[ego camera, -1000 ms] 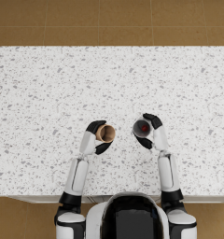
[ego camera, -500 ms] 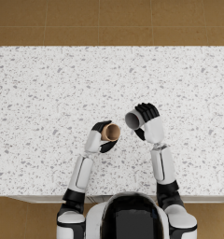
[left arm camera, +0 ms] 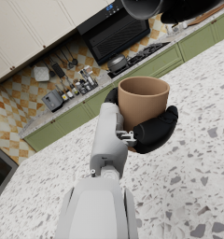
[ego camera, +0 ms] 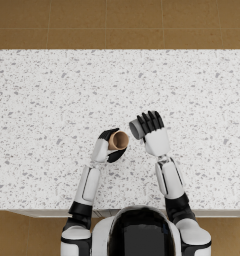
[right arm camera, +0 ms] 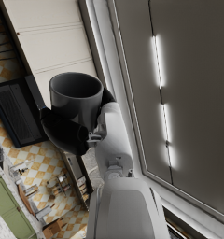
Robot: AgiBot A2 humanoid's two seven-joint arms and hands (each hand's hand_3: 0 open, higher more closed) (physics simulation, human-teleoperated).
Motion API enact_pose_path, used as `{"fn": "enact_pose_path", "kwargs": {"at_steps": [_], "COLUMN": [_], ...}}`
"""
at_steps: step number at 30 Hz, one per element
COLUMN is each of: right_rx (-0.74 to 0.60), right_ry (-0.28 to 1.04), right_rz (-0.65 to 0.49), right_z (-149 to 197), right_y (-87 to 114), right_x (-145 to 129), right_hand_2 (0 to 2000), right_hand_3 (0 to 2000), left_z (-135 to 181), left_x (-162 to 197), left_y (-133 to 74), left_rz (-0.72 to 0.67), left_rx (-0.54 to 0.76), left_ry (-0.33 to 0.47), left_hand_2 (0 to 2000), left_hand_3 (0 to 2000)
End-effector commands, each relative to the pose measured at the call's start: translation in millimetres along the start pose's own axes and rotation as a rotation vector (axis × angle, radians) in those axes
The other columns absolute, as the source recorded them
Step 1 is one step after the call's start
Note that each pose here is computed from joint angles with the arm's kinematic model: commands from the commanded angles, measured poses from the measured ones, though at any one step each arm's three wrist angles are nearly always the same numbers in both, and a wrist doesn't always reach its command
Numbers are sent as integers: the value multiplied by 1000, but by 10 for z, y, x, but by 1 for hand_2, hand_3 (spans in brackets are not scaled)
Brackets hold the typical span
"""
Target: Pick up two cups and pour the berry on the right into the cup on the left
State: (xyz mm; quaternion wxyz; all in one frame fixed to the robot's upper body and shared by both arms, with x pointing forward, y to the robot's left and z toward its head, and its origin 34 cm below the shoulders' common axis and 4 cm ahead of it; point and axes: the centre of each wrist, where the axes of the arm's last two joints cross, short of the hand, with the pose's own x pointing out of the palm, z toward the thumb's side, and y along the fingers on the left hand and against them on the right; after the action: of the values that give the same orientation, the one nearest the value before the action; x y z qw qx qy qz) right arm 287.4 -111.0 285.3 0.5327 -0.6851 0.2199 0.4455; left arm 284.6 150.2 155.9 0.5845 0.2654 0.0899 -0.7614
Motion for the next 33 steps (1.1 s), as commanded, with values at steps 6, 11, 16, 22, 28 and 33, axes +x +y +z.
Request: {"fn": "enact_pose_path", "kwargs": {"at_steps": [6, 11, 16, 22, 28, 33], "right_rx": [-74, -63, -49, -32, -26, -26], "right_ry": [272, 418, 563, 680, 697, 699], "right_rz": [-21, -35, -56, -25, -17, -19], "right_z": [46, 75, 107, 71, 58, 57], "right_y": [-52, -59, -71, -10, 24, 27], "right_x": [-93, -96, -123, -36, -26, -26], "right_hand_2": [2000, 2000, 2000, 2000, 2000, 2000], "right_hand_3": [1280, 1280, 1280, 1280, 1280, 1280], "left_z": [59, 43, 48, -4, -8, -9], "left_x": [-43, -33, -46, -23, -33, -34], "left_y": [45, 41, 41, -13, -37, -40], "left_rz": [24, 24, 34, 30, 36, 36], "left_rx": [19, 11, 11, -8, -10, -10], "left_ry": [-10, -16, -22, -27, -29, -29], "left_hand_2": [2000, 2000, 2000, 2000, 2000, 2000], "left_hand_3": [1280, 1280, 1280, 1280, 1280, 1280]}}
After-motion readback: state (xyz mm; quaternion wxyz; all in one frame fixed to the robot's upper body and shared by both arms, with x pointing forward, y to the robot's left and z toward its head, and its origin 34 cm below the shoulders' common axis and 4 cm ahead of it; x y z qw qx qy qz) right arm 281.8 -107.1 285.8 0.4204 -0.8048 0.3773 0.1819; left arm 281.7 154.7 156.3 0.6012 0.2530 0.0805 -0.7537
